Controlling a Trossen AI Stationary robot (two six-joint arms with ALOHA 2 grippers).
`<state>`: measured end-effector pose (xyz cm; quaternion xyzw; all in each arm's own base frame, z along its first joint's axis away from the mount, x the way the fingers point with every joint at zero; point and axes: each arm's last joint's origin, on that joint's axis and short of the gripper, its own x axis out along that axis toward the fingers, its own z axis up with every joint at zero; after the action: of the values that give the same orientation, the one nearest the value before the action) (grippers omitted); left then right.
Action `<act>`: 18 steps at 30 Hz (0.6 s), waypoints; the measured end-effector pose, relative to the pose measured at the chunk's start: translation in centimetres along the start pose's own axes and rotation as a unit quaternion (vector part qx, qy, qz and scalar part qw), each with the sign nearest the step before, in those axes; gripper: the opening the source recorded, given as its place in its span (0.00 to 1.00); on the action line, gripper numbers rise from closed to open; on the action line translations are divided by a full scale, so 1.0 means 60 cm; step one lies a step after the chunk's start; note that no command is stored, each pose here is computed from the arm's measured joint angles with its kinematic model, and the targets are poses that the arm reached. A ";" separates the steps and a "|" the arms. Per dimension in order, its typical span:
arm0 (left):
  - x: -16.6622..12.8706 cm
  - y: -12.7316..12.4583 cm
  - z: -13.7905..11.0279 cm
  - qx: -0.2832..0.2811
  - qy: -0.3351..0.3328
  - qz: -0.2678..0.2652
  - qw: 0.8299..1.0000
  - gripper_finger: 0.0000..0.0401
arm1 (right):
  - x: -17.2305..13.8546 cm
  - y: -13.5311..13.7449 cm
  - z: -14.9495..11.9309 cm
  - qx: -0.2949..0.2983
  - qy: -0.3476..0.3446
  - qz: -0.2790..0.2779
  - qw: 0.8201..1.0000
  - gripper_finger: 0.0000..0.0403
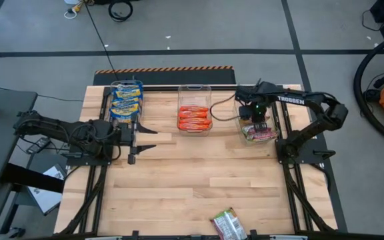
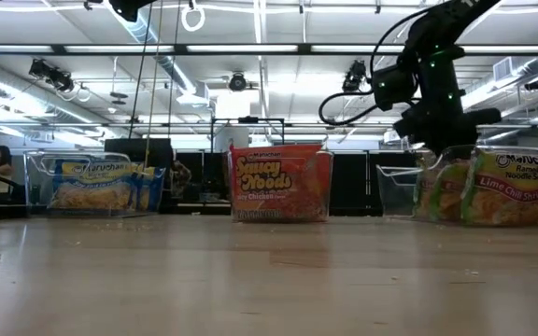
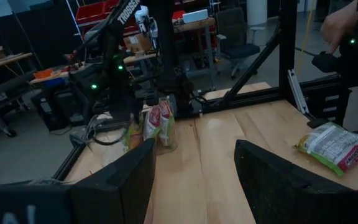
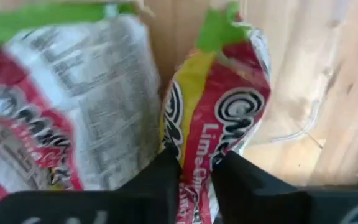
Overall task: Sort Maruchan noodles
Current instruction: Put the green noodle pack into the right transparent bin
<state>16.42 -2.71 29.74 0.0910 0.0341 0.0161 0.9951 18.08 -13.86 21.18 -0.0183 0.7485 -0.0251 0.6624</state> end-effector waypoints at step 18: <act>-0.034 0.027 0.009 0.010 -0.021 0.031 0.999 0.54 | -0.023 0.059 -0.003 -0.095 0.044 -0.070 0.992 0.31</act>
<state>14.39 -1.28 30.71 0.1028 0.0102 0.0445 0.9937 18.11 -10.24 22.37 -0.1322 0.7726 -0.0005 0.6210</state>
